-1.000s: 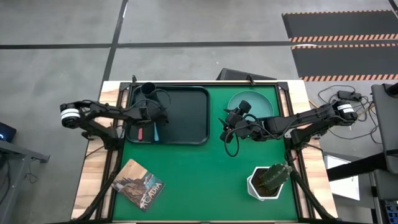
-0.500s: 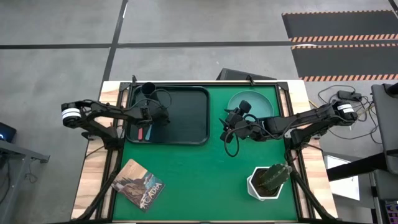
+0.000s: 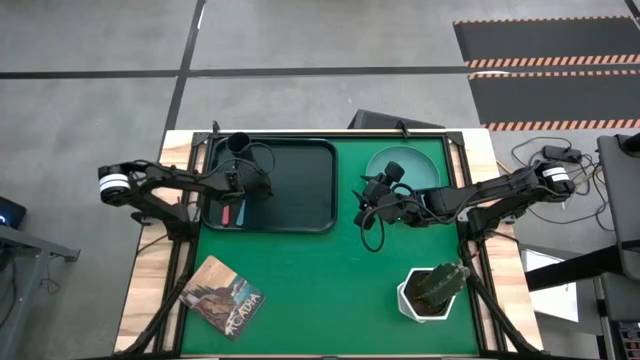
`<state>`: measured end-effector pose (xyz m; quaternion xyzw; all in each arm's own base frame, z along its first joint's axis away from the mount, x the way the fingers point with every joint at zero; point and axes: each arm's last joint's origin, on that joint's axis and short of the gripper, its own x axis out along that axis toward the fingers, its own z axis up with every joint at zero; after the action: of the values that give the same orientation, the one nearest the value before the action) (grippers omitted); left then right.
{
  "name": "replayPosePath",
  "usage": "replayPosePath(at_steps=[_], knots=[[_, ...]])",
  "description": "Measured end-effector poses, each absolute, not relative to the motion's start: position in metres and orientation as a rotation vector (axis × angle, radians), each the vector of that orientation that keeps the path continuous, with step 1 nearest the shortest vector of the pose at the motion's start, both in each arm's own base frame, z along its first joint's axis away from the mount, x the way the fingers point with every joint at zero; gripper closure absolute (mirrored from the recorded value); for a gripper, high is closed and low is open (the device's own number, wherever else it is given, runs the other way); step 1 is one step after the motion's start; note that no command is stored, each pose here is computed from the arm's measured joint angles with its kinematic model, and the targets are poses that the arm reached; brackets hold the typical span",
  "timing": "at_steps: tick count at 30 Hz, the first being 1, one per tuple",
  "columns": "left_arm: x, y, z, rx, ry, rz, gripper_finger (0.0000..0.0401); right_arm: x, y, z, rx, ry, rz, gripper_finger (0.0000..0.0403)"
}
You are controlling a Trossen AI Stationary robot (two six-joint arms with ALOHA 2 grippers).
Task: Pick and place plate/cup/fork/spoon on tray
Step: Put the blue spoon on the black serving tray to the right of the pink fork
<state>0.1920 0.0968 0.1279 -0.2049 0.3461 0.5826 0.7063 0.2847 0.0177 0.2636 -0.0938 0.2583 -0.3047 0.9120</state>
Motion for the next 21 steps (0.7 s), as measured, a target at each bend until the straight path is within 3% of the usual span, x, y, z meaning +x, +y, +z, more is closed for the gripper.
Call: replayPosePath(at_steps=[21], knots=[[0.194,0.086,0.165,-0.497,0.561,1.154,0.0401,0.285,0.018,0.264,-0.184,0.528,-0.63,0.0207]])
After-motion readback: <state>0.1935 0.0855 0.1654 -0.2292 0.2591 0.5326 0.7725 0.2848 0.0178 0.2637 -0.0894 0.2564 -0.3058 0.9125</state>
